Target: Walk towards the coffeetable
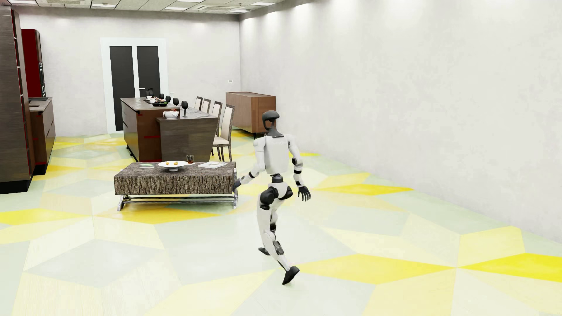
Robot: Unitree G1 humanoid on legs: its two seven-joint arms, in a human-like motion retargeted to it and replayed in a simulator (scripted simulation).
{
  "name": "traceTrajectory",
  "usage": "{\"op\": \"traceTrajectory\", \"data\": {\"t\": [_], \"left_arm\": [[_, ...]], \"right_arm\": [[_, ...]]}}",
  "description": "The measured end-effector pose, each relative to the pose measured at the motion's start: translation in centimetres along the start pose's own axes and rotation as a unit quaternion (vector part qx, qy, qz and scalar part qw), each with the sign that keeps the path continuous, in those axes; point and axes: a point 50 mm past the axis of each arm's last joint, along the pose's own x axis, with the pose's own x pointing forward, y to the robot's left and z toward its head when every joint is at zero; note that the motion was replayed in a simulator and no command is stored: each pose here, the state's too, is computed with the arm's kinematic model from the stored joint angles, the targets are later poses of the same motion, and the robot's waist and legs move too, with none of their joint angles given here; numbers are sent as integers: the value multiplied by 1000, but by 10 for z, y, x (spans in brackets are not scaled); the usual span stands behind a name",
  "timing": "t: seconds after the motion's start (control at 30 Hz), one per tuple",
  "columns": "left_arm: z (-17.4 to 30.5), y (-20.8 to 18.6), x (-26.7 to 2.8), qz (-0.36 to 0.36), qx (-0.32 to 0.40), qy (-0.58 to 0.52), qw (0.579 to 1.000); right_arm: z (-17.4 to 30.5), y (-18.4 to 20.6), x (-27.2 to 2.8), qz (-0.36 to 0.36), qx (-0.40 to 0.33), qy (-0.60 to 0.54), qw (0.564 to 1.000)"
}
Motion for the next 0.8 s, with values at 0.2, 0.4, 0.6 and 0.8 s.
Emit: {"op": "traceTrajectory", "data": {"t": [0.2,0.4,0.6,0.8], "left_arm": [[-122,-55,-85,-189,62,346,917],[-174,-69,-228,-240,-10,534,811],[-154,-65,-161,-218,76,435,870],[-37,-11,-23,-53,19,66,996]], "right_arm": [[137,-13,-6,61,-252,-213,942],[279,-74,-114,-103,-109,-552,820],[225,-65,-53,-98,-90,-369,920],[75,-30,18,85,-287,-114,947]]}}
